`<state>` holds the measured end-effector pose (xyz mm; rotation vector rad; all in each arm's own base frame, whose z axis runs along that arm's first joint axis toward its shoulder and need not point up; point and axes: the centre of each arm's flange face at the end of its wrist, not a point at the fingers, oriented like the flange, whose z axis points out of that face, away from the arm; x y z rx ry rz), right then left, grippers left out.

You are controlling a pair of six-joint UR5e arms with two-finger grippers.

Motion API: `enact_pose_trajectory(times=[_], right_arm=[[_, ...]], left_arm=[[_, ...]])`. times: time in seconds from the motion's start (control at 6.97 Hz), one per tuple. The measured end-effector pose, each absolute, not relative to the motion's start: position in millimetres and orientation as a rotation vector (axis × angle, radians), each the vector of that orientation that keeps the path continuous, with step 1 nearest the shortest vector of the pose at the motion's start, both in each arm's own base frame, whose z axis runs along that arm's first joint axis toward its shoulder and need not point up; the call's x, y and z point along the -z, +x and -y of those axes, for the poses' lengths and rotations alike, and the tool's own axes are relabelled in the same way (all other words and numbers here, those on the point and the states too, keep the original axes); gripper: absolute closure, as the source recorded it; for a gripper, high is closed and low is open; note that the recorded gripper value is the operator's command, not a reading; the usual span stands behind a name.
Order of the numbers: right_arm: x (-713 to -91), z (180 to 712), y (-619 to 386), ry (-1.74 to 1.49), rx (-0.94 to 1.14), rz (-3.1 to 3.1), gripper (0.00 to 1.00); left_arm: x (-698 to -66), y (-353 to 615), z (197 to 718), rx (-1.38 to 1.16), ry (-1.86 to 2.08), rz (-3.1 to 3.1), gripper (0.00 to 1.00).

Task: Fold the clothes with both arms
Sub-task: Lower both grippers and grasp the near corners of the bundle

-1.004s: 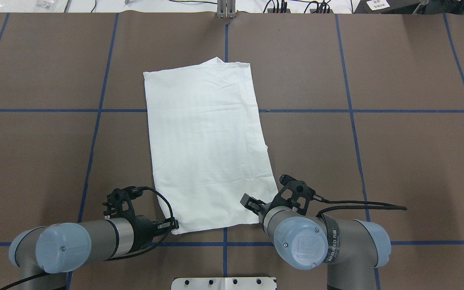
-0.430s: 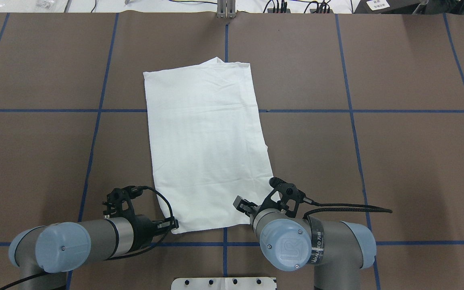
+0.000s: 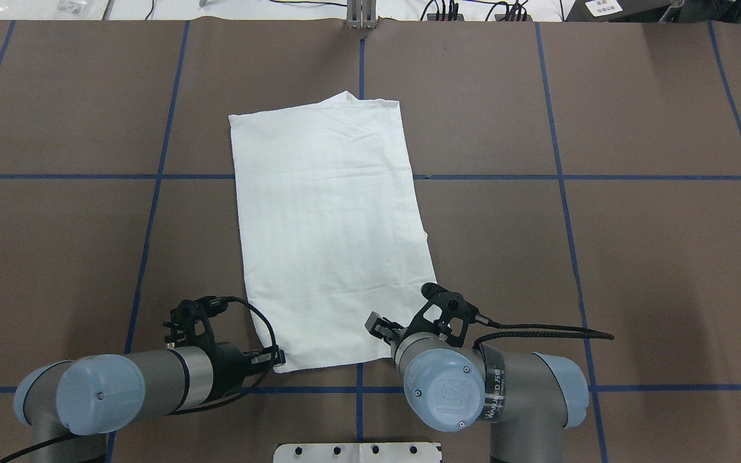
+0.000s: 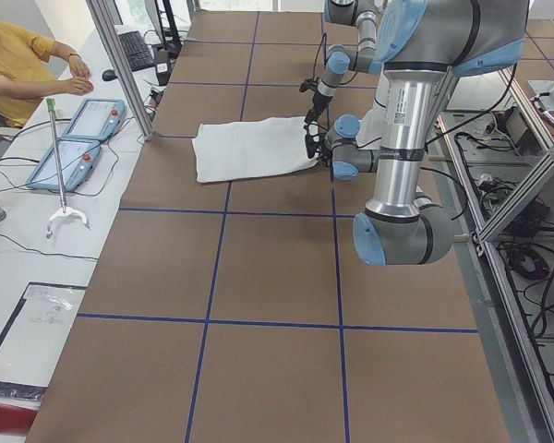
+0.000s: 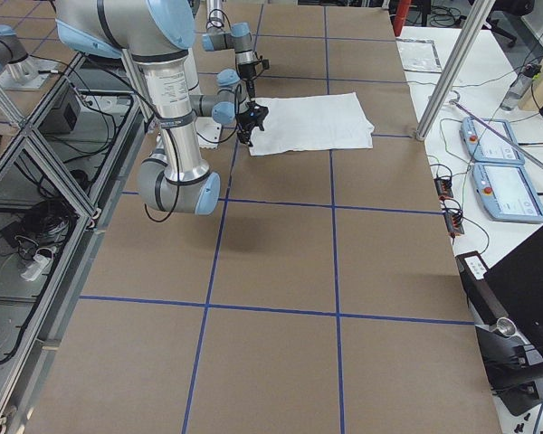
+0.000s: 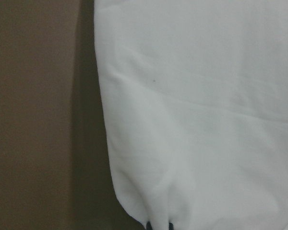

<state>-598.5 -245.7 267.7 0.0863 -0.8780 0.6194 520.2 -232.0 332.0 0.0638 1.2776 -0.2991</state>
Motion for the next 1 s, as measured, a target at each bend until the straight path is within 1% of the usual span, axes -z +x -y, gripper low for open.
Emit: enact_pose_trajectory(times=[0.14, 0.29, 0.43, 0.57, 0.72, 0.86, 1.0], right_arm=[[-268, 246, -601, 0.088, -0.62, 0.875, 0.05], [-267, 247, -602, 0.089, -0.621, 0.875, 0.12], [-265, 248, -603, 0.091, -0.622, 0.878, 0.28], [-263, 248, -604, 0.093, -0.625, 0.881, 0.46], [-261, 249, -605, 0.093, -0.634, 0.885, 0.77], [-258, 251, -605, 0.087, -0.651, 0.893, 1.0], [-253, 252, -605, 0.08, -0.671, 0.903, 1.0]], left_arm=[[-332, 520, 232, 0.299, 0.064, -1.278, 1.0], [-332, 520, 232, 0.298, 0.065, -1.279, 1.0], [-331, 519, 233, 0.297, 0.066, -1.281, 1.0], [-331, 519, 233, 0.297, 0.067, -1.281, 1.0], [-331, 519, 233, 0.297, 0.068, -1.282, 1.0], [-331, 519, 233, 0.296, 0.068, -1.283, 1.0], [-330, 519, 233, 0.296, 0.068, -1.283, 1.0]])
